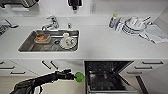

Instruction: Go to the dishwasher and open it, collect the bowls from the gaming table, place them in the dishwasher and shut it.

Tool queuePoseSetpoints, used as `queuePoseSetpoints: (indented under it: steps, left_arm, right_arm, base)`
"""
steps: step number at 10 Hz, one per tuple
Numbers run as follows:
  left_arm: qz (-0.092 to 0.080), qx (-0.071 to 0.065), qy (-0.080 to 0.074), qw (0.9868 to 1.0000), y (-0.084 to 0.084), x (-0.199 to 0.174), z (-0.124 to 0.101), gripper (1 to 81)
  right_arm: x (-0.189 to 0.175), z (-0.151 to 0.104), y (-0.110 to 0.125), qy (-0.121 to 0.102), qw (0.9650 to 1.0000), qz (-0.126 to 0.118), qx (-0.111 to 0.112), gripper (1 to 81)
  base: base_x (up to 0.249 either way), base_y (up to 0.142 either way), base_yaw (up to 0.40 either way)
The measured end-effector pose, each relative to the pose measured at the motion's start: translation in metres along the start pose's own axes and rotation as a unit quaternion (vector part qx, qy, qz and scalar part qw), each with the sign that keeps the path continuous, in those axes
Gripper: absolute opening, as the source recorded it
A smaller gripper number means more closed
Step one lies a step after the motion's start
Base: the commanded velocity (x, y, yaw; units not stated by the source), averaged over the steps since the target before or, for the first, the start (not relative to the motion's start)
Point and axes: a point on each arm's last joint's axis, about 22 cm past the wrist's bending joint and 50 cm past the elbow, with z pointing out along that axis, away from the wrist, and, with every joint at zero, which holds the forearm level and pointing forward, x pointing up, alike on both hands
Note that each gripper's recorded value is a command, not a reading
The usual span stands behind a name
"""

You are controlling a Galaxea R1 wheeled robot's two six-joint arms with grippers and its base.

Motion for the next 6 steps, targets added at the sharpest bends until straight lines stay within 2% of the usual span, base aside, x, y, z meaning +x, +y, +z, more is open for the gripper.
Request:
queuePoseSetpoints:
  steps: [3, 4, 6]
  left_arm:
    - [0.028, -0.021, -0.012, 0.9993, 0.058, 0.03, 0.044, 1.0]
    - [0.032, -0.022, -0.016, 0.9991, 0.069, 0.033, 0.054, 1.0]
    - [0.042, -0.015, -0.026, 0.9987, 0.079, 0.031, 0.071, 1.0]
  right_arm:
    - [0.0, 0.0, 0.0, -0.001, 1.0, 0.0, 0.0, 1.0]
    - [0.0, 0.0, -0.001, -0.001, 1.0, 0.0, 0.0, 1.0]
    - [0.005, 0.001, -0.001, 0.003, 1.0, -0.001, 0.001, 1.0]
  base:
    - [0.0, 0.0, 0.0]
    - [0.0, 0.0, 0.0]
    - [0.0, 0.0, 0.0]
